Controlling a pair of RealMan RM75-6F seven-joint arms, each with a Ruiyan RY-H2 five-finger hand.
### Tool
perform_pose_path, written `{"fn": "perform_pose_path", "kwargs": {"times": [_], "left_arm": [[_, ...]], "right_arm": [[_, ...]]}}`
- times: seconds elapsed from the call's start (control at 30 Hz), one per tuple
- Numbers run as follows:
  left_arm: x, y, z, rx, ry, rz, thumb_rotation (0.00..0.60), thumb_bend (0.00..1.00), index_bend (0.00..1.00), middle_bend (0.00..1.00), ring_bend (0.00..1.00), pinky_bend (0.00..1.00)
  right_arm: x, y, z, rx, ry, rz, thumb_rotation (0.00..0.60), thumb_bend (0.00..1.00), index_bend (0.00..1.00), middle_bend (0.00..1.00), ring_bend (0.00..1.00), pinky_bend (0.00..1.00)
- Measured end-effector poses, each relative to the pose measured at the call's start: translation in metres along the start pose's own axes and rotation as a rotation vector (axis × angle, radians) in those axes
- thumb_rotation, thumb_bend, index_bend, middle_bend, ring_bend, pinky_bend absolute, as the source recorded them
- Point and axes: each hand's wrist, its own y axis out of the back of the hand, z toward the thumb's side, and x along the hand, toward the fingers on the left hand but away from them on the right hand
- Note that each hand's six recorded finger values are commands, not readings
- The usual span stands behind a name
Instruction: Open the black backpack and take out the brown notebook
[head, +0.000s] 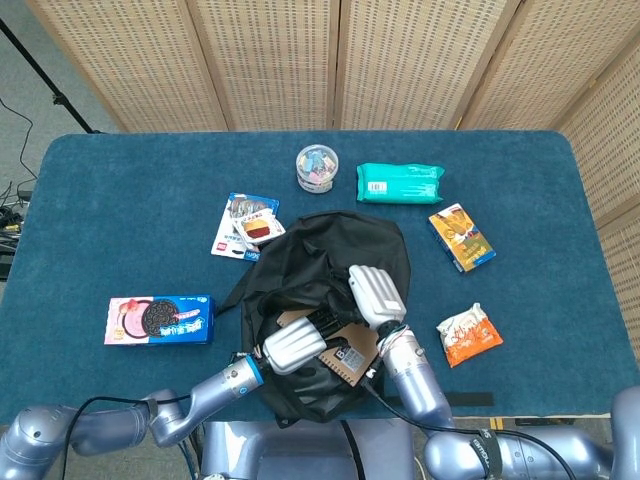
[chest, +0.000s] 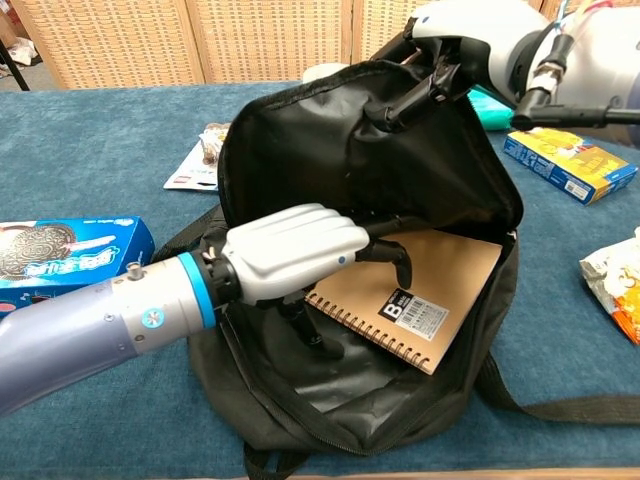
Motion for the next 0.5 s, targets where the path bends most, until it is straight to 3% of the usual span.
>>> {"fn": "perform_pose_path", "kwargs": {"times": [0.2,0.37,0.5], "left_arm": [[0.010,-0.006,0.003,-0.004,0.001,0.005,0.600,0.04,0.34,0.04,0.08,0.11],[0.017,-0.010,0.008,0.005,-0.007,-0.005,0.600,0.33,0.32,0.01,0.08,0.11],[0.019,-0.012,0.008,0.012,-0.005,-0.010,0.600,0.41,0.31,0.00,0.08,0.11]], "right_arm": [[0.001,0.004,0.001,0.000,0.002,-0.002,0.600,0.78,0.62,0.67,0.60,0.62],[0.002,0.007,0.001,-0.001,0.001,-0.005,0.600,0.78,0.62,0.67,0.61,0.62],[0.002,0.008,0.001,-0.006,0.001,-0.006,0.600,0.78,0.62,0.67,0.61,0.62]]}}
